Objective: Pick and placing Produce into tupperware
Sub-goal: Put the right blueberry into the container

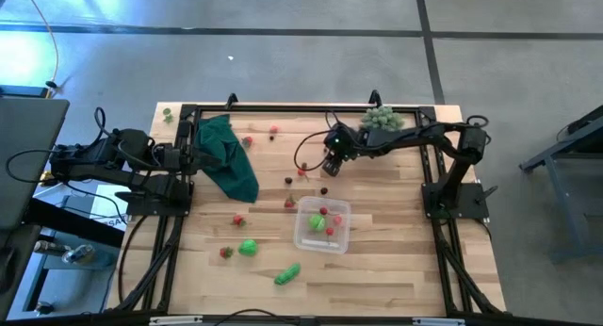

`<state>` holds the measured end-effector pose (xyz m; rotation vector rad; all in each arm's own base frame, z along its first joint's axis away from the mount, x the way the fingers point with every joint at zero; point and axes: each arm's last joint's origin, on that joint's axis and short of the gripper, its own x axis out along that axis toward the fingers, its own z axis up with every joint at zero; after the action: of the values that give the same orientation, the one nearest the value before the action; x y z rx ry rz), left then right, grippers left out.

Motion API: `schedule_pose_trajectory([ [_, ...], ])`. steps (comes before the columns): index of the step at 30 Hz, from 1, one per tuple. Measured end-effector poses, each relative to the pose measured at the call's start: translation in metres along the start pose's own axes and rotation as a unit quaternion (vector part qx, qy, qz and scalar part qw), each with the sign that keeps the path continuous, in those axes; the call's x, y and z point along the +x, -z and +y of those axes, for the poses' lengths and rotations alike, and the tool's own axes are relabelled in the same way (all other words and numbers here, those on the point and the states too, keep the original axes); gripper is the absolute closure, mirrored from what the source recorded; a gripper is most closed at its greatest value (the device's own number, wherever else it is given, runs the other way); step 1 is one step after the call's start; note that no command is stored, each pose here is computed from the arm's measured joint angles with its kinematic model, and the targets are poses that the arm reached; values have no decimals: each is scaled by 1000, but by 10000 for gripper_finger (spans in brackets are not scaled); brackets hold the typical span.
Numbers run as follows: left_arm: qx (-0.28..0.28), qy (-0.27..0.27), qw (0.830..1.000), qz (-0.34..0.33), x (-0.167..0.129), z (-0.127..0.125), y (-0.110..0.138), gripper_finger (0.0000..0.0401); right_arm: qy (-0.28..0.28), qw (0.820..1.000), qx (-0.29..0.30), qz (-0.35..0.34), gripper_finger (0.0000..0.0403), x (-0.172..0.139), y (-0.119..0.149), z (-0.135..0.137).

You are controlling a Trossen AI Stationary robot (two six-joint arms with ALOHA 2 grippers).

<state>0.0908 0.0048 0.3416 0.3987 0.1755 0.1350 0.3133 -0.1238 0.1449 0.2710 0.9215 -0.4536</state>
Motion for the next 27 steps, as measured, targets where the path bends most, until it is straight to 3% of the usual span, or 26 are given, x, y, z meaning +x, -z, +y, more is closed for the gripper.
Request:
schedule_pose_trajectory([
  [10, 0, 0, 1000, 0, 0, 0, 0, 400, 22, 1000, -13, -2, 238, 5, 12, -16],
  [27, 0, 0, 1000, 0, 0, 0, 0, 400, -4, 1000, -7, -2, 238, 19, 14, -28],
])
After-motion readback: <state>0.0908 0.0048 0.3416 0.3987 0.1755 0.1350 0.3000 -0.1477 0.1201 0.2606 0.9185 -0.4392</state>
